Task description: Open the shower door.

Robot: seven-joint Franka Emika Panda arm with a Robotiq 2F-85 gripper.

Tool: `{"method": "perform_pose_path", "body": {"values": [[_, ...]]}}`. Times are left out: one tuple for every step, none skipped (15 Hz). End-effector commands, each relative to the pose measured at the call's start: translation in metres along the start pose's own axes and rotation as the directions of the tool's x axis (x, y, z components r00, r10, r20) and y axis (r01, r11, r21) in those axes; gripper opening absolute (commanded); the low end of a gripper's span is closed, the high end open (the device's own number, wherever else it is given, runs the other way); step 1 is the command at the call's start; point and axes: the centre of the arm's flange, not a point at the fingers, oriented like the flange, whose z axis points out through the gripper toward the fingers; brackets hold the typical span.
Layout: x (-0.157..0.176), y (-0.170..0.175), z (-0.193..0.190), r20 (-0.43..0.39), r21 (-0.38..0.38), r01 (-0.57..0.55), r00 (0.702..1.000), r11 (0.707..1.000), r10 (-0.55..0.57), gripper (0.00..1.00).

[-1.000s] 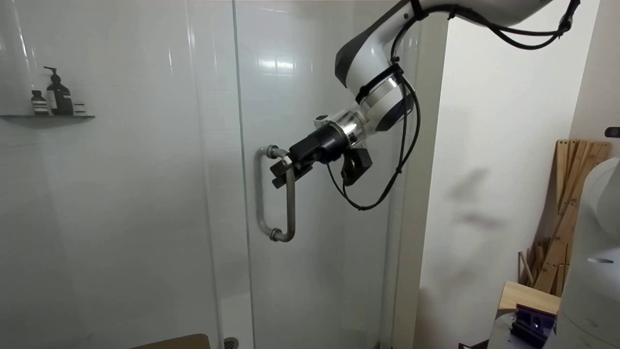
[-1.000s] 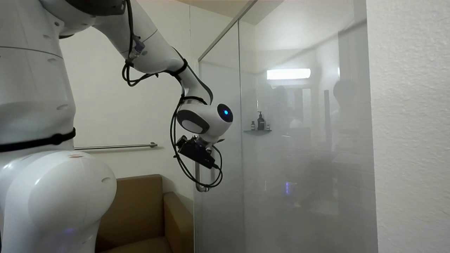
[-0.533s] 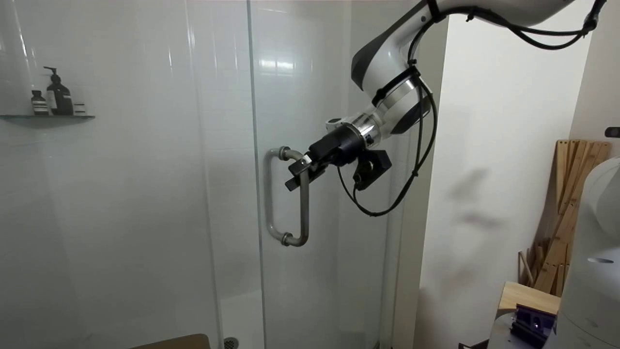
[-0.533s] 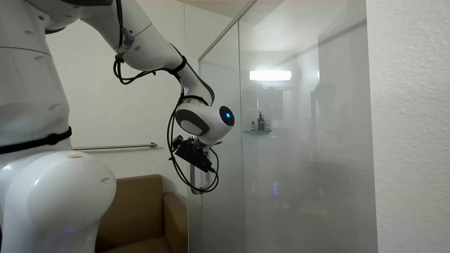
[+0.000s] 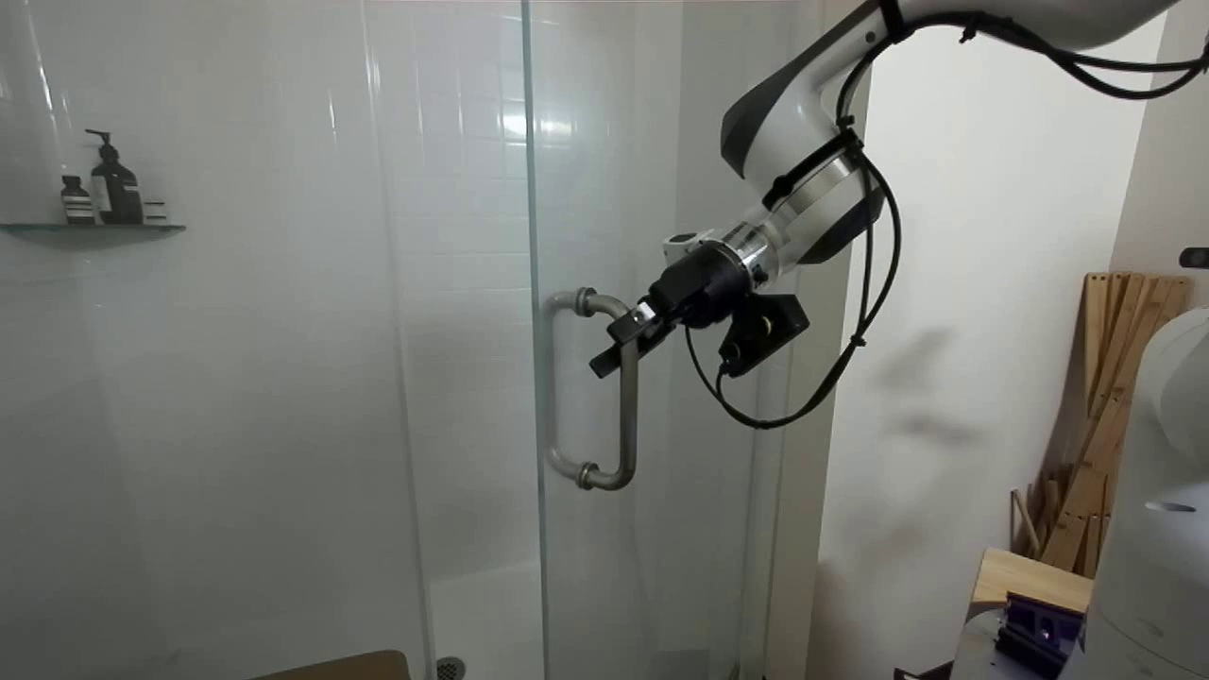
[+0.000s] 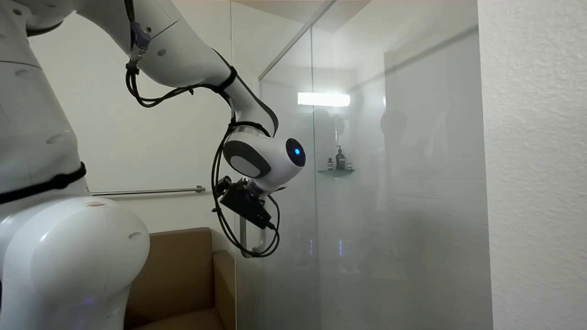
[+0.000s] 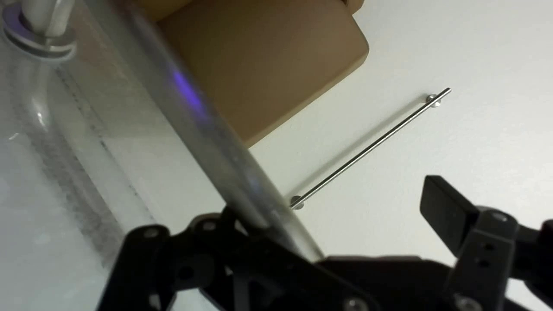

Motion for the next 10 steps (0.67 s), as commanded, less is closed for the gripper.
{"method": "perform_pose_path", "body": {"values": [[-0.025,-0.022,0.011,0.072,0.078,-0.022,0.997,0.997,0.016,1.00],[-0.006,-0.004,-0.004,0.011,0.014,0.003,1.000,1.000,-0.003,1.00],[-0.008,-0.004,-0.008,0.006,0.010,0.002,1.000,1.000,-0.002,1.00],[-0.008,-0.003,-0.009,0.004,0.007,0.001,1.000,1.000,-0.001,1.00],[-0.008,-0.003,-0.009,0.004,0.008,0.001,1.000,1.000,-0.001,1.00],[-0.008,-0.003,-0.009,0.004,0.008,0.001,1.000,1.000,-0.001,1.00],[-0.008,-0.003,-0.008,0.005,0.008,0.001,1.000,1.000,-0.001,1.00],[-0.007,-0.004,-0.007,0.007,0.009,0.002,1.000,1.000,-0.003,1.00],[-0.011,-0.006,-0.008,0.010,0.015,0.010,1.000,1.000,-0.010,1.00],[-0.020,-0.010,-0.011,0.015,0.040,0.006,1.000,0.999,-0.007,1.00]]}}
